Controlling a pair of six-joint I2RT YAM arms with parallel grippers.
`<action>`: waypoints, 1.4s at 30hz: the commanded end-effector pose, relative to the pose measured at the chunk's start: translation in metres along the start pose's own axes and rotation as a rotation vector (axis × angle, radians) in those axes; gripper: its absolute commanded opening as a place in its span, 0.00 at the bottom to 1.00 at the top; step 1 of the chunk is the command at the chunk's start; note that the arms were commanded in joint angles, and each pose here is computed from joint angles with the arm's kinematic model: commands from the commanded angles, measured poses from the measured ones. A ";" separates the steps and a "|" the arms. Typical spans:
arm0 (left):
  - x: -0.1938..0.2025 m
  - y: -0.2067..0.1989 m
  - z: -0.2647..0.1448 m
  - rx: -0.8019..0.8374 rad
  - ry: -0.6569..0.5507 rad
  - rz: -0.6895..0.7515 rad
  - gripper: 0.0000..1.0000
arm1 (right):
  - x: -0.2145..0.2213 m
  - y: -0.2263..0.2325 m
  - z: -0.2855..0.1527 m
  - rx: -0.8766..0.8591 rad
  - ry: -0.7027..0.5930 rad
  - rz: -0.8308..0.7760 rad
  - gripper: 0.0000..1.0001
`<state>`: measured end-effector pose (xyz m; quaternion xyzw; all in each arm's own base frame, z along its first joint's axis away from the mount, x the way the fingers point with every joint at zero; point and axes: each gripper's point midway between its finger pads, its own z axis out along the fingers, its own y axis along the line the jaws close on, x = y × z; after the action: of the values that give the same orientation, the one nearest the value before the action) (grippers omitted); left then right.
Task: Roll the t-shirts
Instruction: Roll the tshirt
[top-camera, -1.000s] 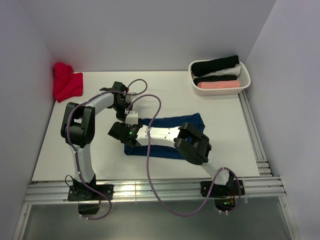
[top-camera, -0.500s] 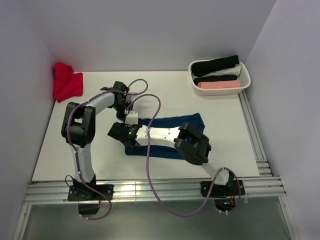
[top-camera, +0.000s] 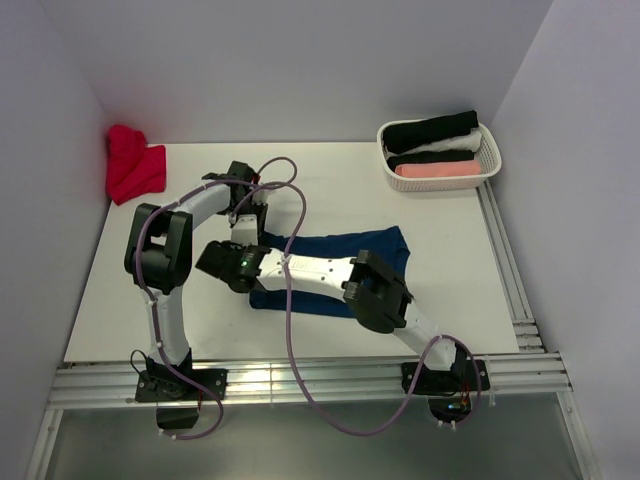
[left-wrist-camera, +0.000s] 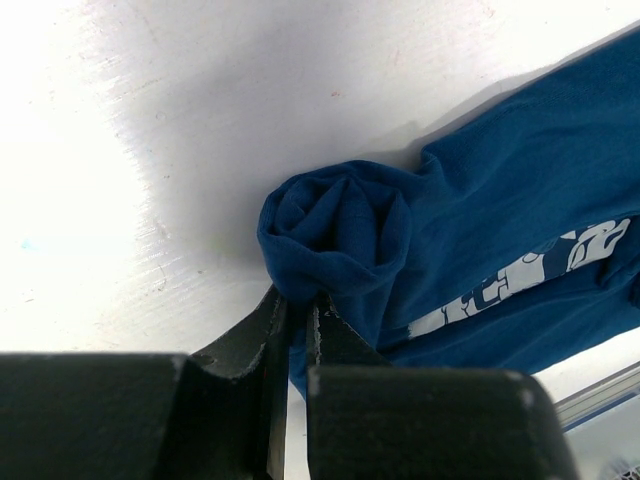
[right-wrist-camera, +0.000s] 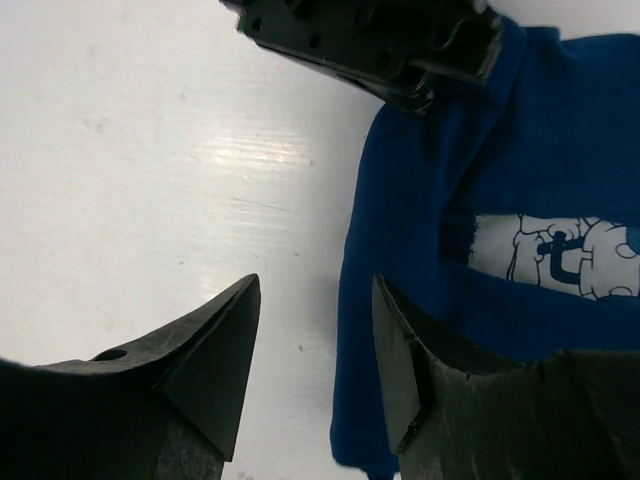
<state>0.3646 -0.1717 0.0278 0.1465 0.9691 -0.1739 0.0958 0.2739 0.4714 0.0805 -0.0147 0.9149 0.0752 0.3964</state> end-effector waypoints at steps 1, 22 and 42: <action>-0.014 0.001 0.001 -0.023 -0.035 0.021 0.06 | 0.008 -0.007 0.011 0.052 0.003 -0.050 0.56; -0.016 0.001 0.003 -0.027 -0.030 0.027 0.18 | 0.061 -0.042 0.018 0.172 0.174 -0.087 0.56; -0.070 -0.009 -0.064 0.136 -0.182 0.046 0.61 | 0.055 -0.028 0.009 -0.150 0.196 0.227 0.27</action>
<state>0.4106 -0.1782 0.0731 0.1530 0.9529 -0.2137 0.1515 0.2543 0.4288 0.0296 0.0254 0.9405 0.0820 0.3289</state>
